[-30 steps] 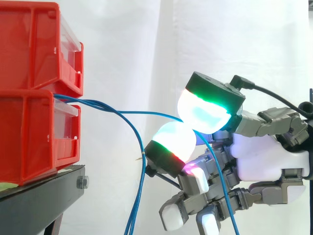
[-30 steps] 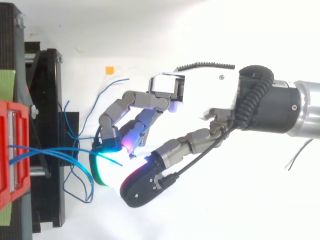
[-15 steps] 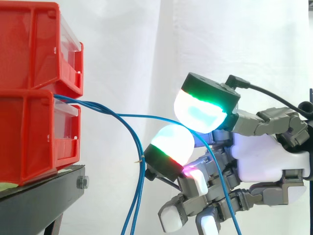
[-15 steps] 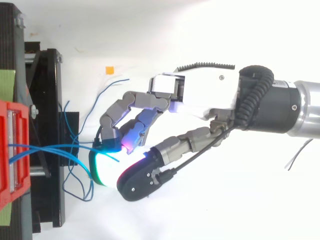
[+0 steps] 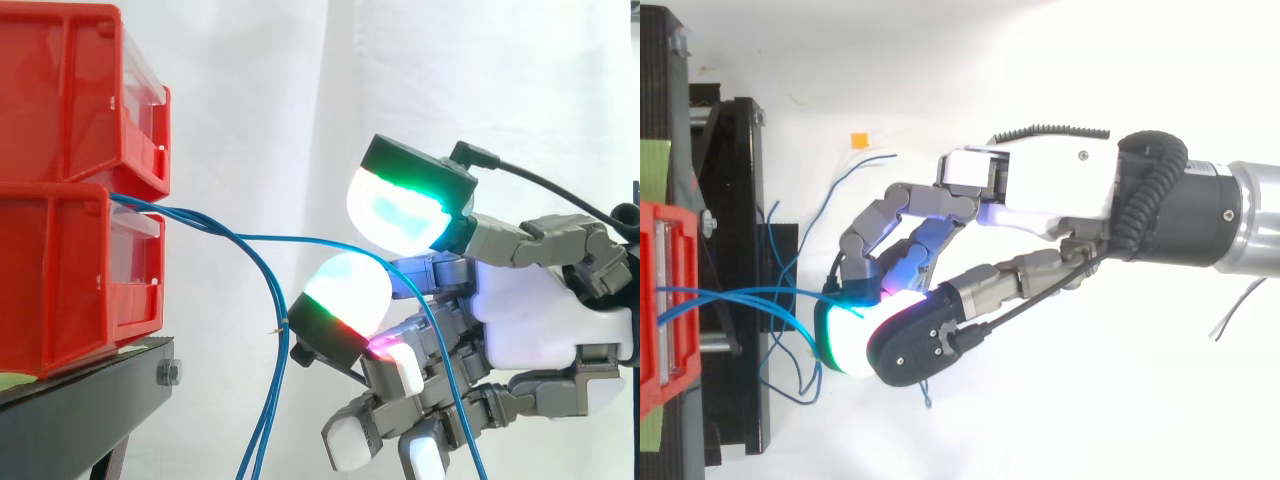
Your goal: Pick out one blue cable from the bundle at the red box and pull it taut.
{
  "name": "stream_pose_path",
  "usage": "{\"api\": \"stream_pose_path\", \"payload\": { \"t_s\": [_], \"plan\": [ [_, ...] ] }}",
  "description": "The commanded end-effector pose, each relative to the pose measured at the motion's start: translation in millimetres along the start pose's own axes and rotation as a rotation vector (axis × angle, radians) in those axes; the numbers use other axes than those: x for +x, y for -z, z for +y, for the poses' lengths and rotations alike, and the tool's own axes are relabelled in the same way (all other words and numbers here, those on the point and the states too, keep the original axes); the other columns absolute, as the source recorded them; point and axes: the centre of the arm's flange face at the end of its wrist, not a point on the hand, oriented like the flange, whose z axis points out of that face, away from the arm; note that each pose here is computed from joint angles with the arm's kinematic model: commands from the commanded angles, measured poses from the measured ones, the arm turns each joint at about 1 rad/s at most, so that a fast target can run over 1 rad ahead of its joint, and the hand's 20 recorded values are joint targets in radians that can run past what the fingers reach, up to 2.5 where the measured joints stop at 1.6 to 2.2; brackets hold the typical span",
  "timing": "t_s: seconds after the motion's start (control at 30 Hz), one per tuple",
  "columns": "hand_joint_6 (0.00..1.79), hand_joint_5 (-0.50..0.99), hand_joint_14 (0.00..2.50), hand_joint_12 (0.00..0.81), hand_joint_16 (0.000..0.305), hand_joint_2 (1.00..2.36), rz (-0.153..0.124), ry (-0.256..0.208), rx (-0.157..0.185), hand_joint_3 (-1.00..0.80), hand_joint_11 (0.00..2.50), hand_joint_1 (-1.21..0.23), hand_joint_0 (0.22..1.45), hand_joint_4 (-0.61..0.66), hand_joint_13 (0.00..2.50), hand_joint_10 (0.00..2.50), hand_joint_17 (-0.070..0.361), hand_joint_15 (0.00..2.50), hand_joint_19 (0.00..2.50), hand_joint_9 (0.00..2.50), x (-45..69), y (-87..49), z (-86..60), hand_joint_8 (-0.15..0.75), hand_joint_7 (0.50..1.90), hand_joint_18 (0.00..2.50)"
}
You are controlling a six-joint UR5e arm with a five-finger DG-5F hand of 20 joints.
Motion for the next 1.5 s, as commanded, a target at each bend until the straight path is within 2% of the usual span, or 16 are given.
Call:
{"api": "stream_pose_path", "payload": {
  "t_s": [0.0,0.4,0.73,1.03,1.23,1.47],
  "plan": [
    [0.97,-0.17,0.02,0.304,0.043,1.0,0.0,0.0,-0.002,-0.5,0.84,-0.45,0.58,0.04,0.69,0.03,0.096,0.45,0.66,0.97,0.5,-0.3,0.6,0.22,0.85,0.74],
    [0.98,-0.17,0.02,0.307,0.043,1.0,-0.001,-0.001,-0.005,-0.45,0.83,-0.58,0.64,0.04,0.69,0.03,0.096,0.45,0.65,0.96,-0.6,-1.1,1.9,0.233,0.87,0.73],
    [0.98,-0.17,0.02,0.305,0.042,1.0,-0.002,-0.001,-0.008,-0.5,0.84,-0.63,0.69,-0.01,0.69,0.03,0.095,0.45,0.64,0.96,-0.6,-2.3,4.5,0.228,0.89,0.75],
    [0.98,-0.17,0.02,0.297,0.041,1.0,-0.002,-0.002,-0.011,-0.5,0.84,-0.69,0.69,-0.07,0.7,0.03,0.093,0.44,0.62,0.99,-0.6,-2.6,4.8,0.217,0.91,0.77],
    [0.98,-0.16,0.02,0.294,0.041,1.0,-0.001,-0.001,-0.003,-0.5,0.86,-0.71,0.68,-0.08,0.72,0.03,0.092,0.44,0.61,1.03,-0.7,-1.6,3.5,0.224,0.97,0.79],
    [0.98,-0.14,0.02,0.29,0.041,1.0,-0.002,-0.002,-0.011,-0.5,0.91,-0.71,0.66,-0.07,0.74,0.03,0.091,0.44,0.62,1.11,-1.6,-2.5,4.7,0.231,1.0,0.8]
  ]
}}
